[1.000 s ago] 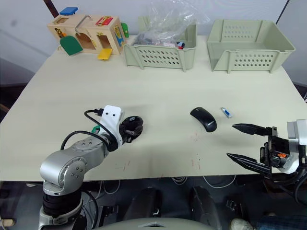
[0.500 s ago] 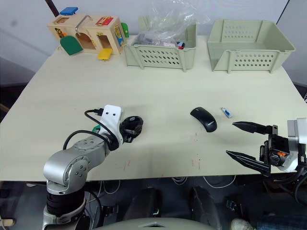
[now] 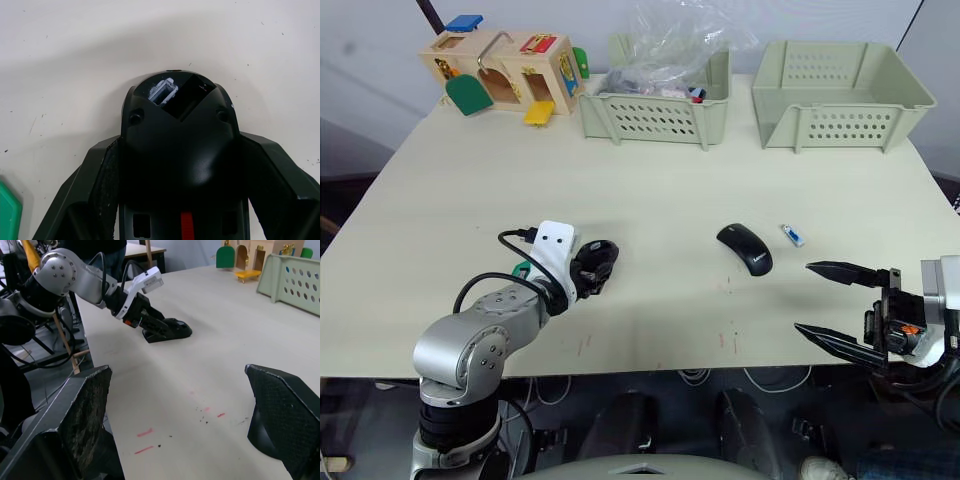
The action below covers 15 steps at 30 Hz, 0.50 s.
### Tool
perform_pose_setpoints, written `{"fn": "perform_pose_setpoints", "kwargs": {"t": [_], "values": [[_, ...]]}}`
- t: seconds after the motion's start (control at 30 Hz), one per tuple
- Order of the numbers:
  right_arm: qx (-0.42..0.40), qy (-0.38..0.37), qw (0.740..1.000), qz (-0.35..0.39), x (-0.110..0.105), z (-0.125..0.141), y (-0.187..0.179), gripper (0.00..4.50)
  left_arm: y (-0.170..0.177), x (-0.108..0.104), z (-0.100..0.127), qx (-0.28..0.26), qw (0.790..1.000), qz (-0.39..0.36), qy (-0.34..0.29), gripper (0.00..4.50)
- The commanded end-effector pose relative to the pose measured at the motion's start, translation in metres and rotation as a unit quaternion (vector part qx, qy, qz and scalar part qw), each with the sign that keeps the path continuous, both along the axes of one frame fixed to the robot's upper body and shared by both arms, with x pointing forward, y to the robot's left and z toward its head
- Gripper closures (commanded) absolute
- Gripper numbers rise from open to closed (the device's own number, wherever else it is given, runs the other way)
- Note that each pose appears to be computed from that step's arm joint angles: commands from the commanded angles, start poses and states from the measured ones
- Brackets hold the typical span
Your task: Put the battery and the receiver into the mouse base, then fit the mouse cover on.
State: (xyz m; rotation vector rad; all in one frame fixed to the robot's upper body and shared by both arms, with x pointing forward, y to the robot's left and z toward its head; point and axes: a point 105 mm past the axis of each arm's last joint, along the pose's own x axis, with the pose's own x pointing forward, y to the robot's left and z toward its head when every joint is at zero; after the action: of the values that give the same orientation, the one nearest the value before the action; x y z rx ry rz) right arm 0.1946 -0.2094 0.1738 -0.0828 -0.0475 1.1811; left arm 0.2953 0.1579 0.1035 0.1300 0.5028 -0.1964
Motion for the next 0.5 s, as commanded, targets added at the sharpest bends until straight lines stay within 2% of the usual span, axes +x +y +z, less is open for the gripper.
{"fn": "perform_pose_setpoints", "kwargs": {"t": [0.03, 0.2, 0.33, 0.4, 0.5], "values": [[-0.002, -0.026, 1.000, -0.003, -0.002, 0.007, -0.002, 0.00, 0.000, -0.002, 0.003, 0.003, 1.000, -0.003, -0.005, 1.61], [-0.003, -0.027, 1.000, -0.003, -0.002, 0.007, -0.002, 0.00, -0.004, -0.004, 0.013, -0.005, 0.999, -0.032, -0.026, 1.61], [-0.004, -0.028, 1.000, -0.005, -0.002, 0.010, -0.001, 0.00, -0.020, -0.017, 0.038, -0.050, 0.984, -0.160, -0.058, 1.61], [-0.005, -0.028, 1.000, -0.005, -0.002, 0.010, -0.002, 0.00, -0.020, -0.022, 0.040, -0.051, 0.978, -0.193, -0.053, 1.61], [-0.010, -0.029, 1.000, -0.007, -0.004, 0.011, -0.003, 0.00, -0.024, -0.031, 0.042, -0.036, 0.954, -0.294, -0.044, 1.61]]}}
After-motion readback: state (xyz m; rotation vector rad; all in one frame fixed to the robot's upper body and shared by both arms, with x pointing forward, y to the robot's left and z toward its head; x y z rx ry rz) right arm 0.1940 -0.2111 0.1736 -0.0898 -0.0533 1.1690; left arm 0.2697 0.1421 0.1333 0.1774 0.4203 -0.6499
